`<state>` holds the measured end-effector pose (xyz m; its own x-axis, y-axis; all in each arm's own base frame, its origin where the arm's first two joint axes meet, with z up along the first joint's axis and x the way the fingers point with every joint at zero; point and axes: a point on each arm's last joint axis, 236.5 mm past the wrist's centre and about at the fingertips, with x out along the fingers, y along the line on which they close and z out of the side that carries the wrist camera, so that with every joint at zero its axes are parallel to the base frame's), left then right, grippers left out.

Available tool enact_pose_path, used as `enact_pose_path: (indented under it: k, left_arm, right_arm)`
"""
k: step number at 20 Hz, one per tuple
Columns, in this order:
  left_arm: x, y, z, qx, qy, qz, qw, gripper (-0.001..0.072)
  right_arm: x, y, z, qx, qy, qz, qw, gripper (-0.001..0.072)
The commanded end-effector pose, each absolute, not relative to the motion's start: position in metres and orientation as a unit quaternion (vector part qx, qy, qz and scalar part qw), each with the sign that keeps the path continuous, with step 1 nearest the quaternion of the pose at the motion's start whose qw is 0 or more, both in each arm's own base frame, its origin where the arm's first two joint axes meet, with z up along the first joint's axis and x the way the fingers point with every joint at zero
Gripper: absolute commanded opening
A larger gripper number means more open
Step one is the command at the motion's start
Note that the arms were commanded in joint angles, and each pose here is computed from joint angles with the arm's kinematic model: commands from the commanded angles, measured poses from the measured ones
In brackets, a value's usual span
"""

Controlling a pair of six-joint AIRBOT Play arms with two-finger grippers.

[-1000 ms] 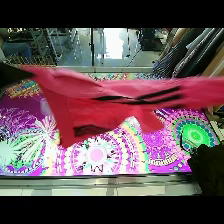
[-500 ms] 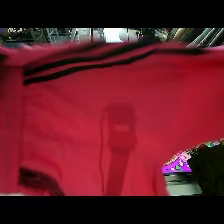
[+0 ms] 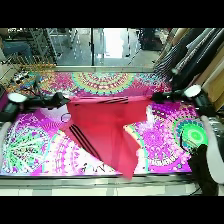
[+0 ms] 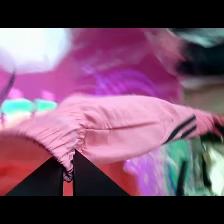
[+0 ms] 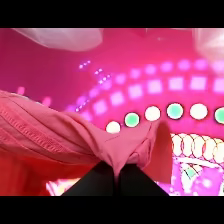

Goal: Fold the clothes and pants, and hang the long-sleeved shirts on hangers.

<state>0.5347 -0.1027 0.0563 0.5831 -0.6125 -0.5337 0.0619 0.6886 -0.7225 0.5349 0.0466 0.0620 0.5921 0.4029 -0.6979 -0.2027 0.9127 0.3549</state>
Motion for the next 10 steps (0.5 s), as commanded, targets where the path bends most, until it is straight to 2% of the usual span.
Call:
enact_pose_path:
  k: [1,3,5,8,10]
  left_arm:
    - [0.576,-0.091,0.025,-0.359,0.386,-0.164,0.834,0.0010]
    - [0.581,-0.085,0.051,-0.353,0.372,-0.182,0.839,0.0010]
    - [0.564,-0.077,0.056,-0.332,0.403,-0.209,0.827,0.0010]
    - [0.501,-0.060,0.029,-0.299,0.517,-0.244,0.764,0.0010]
    - [0.465,-0.038,0.006,-0.262,0.588,-0.226,0.730,0.0009]
  right_arm:
    - [0.549,0.045,0.034,0.136,0.423,0.163,0.881,0.0014]
    - [0.534,0.053,0.067,0.110,0.420,0.194,0.879,0.0014]
    - [0.499,0.065,0.097,0.089,0.439,0.230,0.864,0.0014]
    - [0.419,0.086,0.107,0.086,0.527,0.280,0.798,0.0014]
    - [0.365,0.101,0.087,0.104,0.594,0.292,0.742,0.0014]
